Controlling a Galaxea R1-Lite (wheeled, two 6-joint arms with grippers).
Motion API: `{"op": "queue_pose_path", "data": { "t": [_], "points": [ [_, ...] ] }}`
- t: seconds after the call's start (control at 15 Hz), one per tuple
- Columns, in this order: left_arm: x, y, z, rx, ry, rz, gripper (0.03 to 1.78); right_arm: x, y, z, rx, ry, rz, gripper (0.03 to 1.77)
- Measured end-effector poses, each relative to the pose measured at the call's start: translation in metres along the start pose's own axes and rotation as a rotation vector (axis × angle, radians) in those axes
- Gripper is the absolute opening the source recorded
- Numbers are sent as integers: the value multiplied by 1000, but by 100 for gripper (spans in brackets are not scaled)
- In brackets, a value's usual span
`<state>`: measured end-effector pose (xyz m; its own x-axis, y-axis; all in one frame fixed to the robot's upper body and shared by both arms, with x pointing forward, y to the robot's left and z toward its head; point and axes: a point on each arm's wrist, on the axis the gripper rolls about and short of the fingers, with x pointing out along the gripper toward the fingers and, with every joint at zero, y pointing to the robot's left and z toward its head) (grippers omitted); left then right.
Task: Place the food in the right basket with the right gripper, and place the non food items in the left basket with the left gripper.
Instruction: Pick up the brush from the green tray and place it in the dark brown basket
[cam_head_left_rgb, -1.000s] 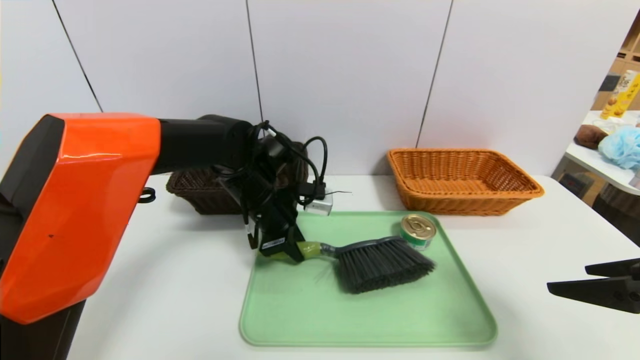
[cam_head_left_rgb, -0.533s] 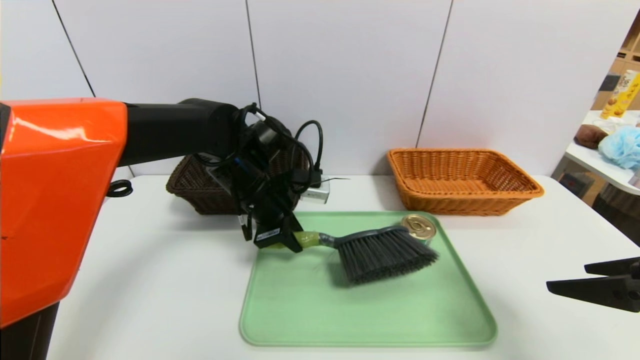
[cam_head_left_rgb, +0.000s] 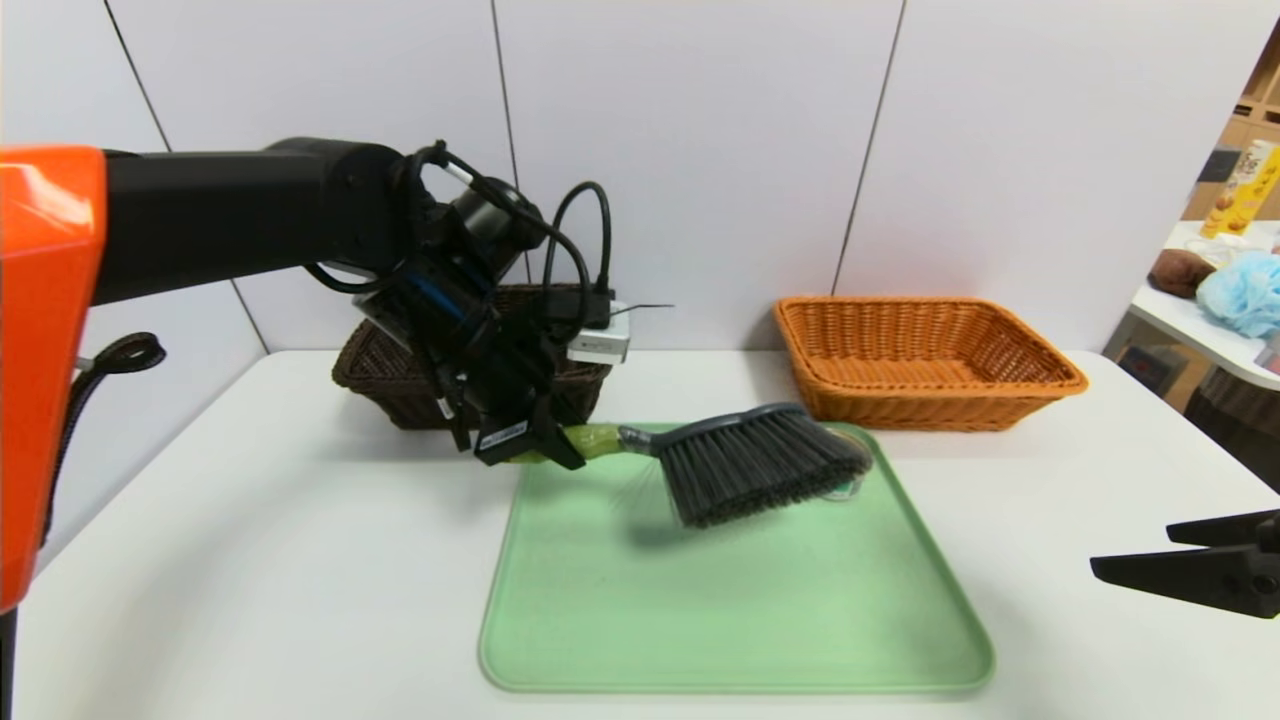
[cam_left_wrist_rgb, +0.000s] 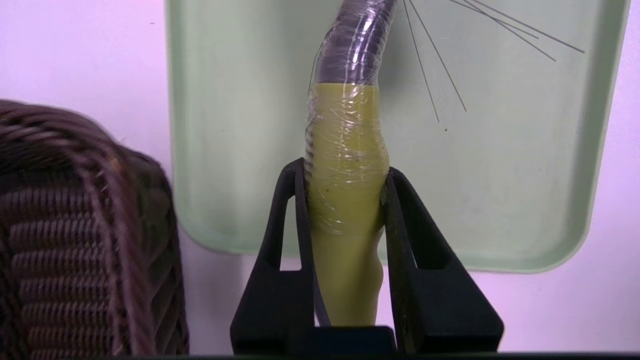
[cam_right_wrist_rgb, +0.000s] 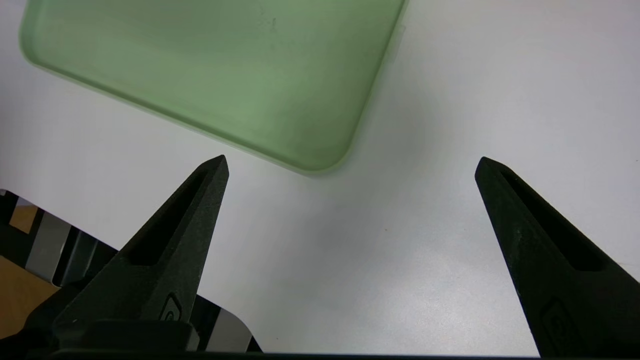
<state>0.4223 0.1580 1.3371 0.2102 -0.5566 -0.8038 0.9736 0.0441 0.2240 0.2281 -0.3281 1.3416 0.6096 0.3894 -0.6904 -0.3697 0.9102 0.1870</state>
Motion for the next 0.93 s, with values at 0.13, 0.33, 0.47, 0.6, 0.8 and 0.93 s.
{"op": "queue_pose_path", "data": {
  "t": [0.13, 0.33, 0.47, 0.6, 0.8, 0.93],
  "points": [
    [-20, -1, 0, 0, -17, 44, 42, 0, 0, 0, 0, -1, -1, 171],
    [-50, -6, 2, 4, -43, 113, 42, 0, -1, 0, 3, -1, -2, 171],
    [-68, -5, -3, -6, -53, 166, 42, 0, -1, 0, 4, 0, -3, 171],
    [-83, -2, -10, -20, -55, 217, 42, 0, 0, -1, 4, 0, -2, 171],
    [-103, 10, -34, -72, -50, 308, 42, -1, 0, -1, 3, 1, -1, 171],
    [-115, 20, -54, -117, -56, 353, 42, -1, 0, -2, 3, 0, -2, 171]
  ]
}}
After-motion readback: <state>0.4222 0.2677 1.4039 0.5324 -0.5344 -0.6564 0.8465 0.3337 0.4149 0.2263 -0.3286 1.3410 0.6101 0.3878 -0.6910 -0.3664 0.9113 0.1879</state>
